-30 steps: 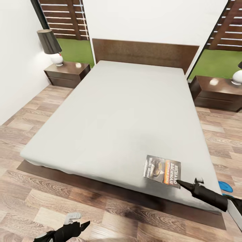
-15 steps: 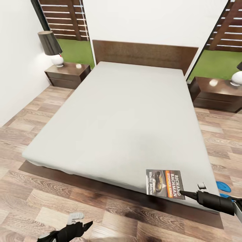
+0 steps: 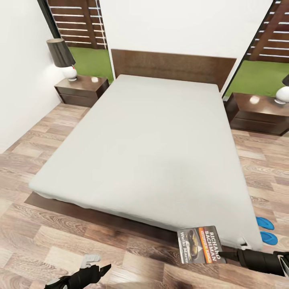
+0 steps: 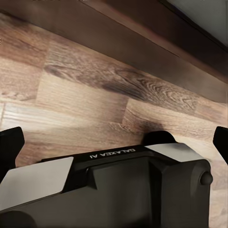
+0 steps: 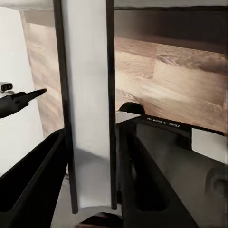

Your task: In the bedroom, move the book from the bed onto either nightstand, and place the two sandals side by side next to the bed.

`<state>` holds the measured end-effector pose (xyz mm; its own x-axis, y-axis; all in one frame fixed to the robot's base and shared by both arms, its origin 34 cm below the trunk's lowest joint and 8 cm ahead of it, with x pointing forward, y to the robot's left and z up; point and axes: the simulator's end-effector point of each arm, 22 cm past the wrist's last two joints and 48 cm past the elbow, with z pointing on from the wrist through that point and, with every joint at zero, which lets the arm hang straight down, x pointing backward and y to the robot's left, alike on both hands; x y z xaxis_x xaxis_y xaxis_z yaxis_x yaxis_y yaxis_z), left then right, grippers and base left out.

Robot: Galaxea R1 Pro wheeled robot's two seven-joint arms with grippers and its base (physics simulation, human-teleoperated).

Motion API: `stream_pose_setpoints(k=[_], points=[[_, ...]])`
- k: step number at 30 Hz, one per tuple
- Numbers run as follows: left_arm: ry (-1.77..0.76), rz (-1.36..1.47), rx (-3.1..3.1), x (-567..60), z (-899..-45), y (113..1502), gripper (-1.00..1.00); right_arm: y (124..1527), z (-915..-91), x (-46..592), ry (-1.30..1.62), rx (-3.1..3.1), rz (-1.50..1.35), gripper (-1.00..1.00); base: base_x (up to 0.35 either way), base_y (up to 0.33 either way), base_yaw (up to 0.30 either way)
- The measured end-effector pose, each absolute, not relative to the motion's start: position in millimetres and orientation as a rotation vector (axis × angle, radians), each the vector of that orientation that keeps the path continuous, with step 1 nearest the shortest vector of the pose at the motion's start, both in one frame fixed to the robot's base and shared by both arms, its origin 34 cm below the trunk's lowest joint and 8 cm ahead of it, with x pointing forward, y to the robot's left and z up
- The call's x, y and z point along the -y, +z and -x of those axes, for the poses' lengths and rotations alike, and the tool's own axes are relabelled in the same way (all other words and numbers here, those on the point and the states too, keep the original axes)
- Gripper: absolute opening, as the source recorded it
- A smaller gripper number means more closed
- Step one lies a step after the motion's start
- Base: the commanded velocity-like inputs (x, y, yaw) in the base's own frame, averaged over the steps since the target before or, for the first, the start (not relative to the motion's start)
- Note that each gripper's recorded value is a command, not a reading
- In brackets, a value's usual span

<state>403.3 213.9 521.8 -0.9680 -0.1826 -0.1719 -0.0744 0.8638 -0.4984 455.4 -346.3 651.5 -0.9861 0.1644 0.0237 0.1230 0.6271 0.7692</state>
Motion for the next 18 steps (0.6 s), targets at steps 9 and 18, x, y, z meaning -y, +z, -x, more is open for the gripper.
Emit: stream_pose_setpoints(k=[9,18], points=[[-0.759,0.213,-2.834,-205.5,-395.9,520.2,1.00,629.5,-411.0,353.0,1.267,-2.761,-0.116,-1.00,0.000,0.000,0.260],[-0.785,0.238,-2.844,-190.4,-386.3,518.5,1.00,622.0,-385.0,353.9,1.278,-2.792,-0.190,-1.00,0.000,0.000,0.283]])
